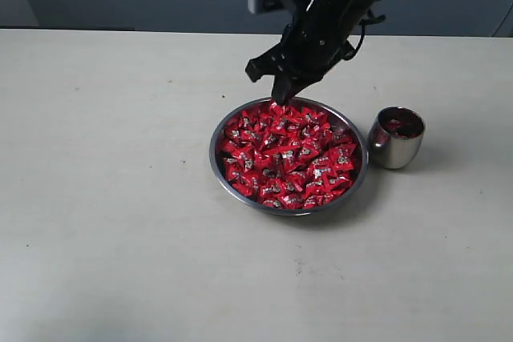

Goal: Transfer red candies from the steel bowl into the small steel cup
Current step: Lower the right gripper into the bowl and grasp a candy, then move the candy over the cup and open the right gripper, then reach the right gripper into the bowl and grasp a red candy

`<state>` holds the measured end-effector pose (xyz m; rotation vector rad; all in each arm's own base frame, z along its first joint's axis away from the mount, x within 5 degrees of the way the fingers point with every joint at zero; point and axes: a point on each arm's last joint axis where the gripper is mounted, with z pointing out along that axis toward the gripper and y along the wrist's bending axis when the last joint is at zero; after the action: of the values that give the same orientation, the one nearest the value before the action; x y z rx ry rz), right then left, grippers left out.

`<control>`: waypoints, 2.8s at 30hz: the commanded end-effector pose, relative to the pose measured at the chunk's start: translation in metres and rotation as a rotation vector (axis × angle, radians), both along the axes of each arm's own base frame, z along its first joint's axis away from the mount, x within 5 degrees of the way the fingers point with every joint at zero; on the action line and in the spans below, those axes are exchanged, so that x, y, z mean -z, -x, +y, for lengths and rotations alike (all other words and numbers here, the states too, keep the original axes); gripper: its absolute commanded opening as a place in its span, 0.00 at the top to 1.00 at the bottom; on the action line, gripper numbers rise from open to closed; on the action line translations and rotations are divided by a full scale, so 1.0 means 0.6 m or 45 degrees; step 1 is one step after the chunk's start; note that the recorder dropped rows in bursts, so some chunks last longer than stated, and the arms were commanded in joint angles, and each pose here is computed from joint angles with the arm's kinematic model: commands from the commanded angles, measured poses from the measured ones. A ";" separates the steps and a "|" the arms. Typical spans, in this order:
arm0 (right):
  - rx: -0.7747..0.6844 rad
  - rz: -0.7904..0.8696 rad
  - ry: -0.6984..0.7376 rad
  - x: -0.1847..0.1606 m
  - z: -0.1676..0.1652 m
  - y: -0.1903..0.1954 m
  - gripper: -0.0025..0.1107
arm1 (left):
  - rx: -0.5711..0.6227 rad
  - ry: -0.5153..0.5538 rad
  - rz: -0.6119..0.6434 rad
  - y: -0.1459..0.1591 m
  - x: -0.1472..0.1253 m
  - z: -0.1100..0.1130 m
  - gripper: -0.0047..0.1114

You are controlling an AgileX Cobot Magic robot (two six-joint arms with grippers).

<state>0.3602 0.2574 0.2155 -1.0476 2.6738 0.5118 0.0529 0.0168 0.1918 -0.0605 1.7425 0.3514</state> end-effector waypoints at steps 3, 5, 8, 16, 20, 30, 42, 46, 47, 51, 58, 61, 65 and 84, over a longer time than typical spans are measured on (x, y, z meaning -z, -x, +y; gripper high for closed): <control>0.161 -0.025 -0.009 -0.059 -0.091 -0.027 0.98 | 0.005 -0.005 -0.013 0.000 0.000 0.000 0.96; 0.225 -0.032 -0.013 -0.068 -0.125 -0.029 0.98 | 0.005 -0.005 -0.013 0.000 0.000 0.000 0.96; 0.336 -0.047 -0.014 -0.072 -0.182 -0.027 0.98 | 0.005 -0.005 -0.013 0.000 0.000 0.000 0.96; 0.514 -0.044 0.017 -0.030 -0.265 0.020 0.98 | 0.005 -0.005 -0.013 0.000 0.000 0.000 0.96; 0.522 -0.042 0.033 0.002 -0.270 0.032 0.98 | 0.005 -0.005 -0.013 0.000 0.000 0.000 0.96; 0.526 -0.089 0.045 0.023 -0.273 0.031 0.73 | 0.005 -0.005 -0.013 0.000 0.000 0.000 0.96; 0.486 -0.042 -0.143 0.002 -0.251 0.040 0.67 | 0.005 -0.005 -0.013 0.000 0.000 0.000 0.96; 0.396 -0.001 -0.267 -0.005 -0.223 0.049 0.67 | 0.005 -0.005 -0.013 0.000 0.000 0.000 0.96; 0.376 0.001 -0.269 -0.005 -0.215 0.052 0.67 | 0.005 -0.005 -0.013 0.000 0.000 0.000 0.96; 0.246 -0.023 -0.260 -0.003 -0.164 0.071 0.66 | 0.005 -0.005 -0.013 0.000 0.000 0.000 0.96; 0.088 -0.047 -0.196 0.039 -0.084 0.090 0.59 | 0.005 -0.005 -0.013 0.000 0.000 0.000 0.96; 0.035 -0.041 -0.163 0.057 -0.057 0.087 0.59 | 0.005 -0.005 -0.013 0.000 0.000 0.000 0.96; 0.037 -0.041 -0.097 0.076 -0.035 0.067 0.59 | 0.005 -0.005 -0.013 0.000 0.000 0.000 0.96; 0.078 0.171 0.036 0.138 -0.014 0.030 0.98 | 0.005 -0.005 -0.013 0.000 0.000 0.000 0.96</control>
<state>0.3417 0.2490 0.1186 -0.9681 2.8434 0.5394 0.0529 0.0168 0.1918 -0.0605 1.7425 0.3514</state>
